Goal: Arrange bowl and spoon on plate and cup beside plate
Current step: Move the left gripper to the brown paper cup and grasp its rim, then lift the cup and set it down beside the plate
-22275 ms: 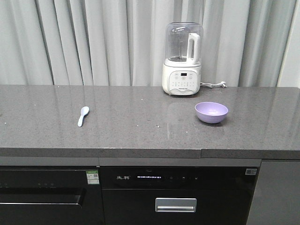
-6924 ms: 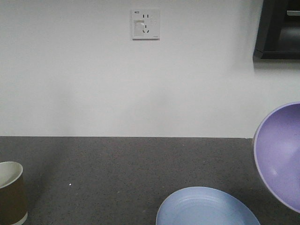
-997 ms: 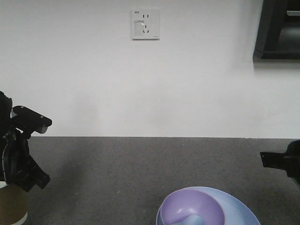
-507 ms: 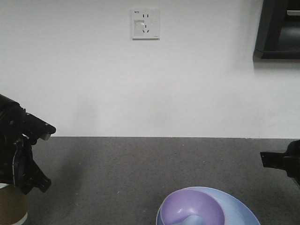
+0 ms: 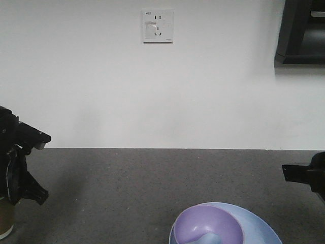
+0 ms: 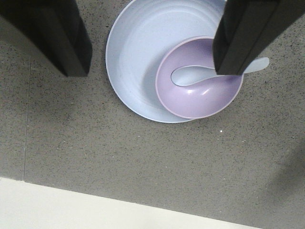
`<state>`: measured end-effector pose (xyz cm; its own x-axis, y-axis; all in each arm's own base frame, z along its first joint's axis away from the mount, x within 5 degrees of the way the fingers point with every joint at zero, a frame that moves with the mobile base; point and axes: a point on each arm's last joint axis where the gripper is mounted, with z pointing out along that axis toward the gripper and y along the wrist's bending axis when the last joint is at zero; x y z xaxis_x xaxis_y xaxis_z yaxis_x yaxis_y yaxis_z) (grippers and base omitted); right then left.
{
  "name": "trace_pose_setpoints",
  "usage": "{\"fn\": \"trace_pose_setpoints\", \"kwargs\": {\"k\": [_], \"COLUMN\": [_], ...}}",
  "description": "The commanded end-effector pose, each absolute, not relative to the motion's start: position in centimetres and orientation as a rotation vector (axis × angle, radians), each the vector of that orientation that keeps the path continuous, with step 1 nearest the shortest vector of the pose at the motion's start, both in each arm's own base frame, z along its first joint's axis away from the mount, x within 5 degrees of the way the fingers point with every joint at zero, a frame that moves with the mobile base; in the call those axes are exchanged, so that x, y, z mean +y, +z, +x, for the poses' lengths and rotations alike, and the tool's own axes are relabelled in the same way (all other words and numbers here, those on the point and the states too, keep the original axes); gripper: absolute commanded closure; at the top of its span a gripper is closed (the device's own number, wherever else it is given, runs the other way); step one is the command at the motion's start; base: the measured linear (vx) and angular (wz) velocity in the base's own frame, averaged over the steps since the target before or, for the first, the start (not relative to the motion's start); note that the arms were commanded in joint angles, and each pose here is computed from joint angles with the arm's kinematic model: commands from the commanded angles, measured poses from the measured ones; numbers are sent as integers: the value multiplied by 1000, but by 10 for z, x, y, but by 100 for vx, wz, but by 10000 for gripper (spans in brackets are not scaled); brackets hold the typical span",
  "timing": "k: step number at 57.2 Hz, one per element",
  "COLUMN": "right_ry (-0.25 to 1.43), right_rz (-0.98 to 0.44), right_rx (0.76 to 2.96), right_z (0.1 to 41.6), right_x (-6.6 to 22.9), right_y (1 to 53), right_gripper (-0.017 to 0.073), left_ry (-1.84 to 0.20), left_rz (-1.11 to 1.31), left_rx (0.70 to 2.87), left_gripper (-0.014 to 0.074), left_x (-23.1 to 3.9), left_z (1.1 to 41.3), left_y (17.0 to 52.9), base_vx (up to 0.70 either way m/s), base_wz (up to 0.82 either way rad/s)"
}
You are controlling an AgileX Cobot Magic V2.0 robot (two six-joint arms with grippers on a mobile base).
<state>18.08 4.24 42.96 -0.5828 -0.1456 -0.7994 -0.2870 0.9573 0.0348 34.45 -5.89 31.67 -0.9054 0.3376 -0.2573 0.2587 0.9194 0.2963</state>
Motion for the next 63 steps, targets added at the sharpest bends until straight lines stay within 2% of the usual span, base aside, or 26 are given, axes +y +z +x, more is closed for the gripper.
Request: {"fn": "trace_pose_setpoints", "kwargs": {"k": [1,16,28,49,63], "right_ry": [196,196,197,198,199], "right_rz": [-287,-287,-287,-287,-287], "right_rx": [2095,2095,2095,2099,2102], "right_z": [179,179,179,179,179], "right_x": [41,41,41,42,42], "right_y": [445,445,445,445,445], "right_gripper": [-22,-22,-22,-22,-22], "left_ry": [282,-154,-254,-315,-273], "left_rz": [389,483,644,878,958], "left_rx": [2684,2576,2455,2483,2508], "left_gripper": [601,597,594,594,594], "left_x": [-60,-95,-143,-221,-249], "left_z": [337,319,301,287,283], "left_y": [345,396,424,394,373], "base_vx": [0,0,0,0,0], "base_wz": [0,0,0,0,0]}}
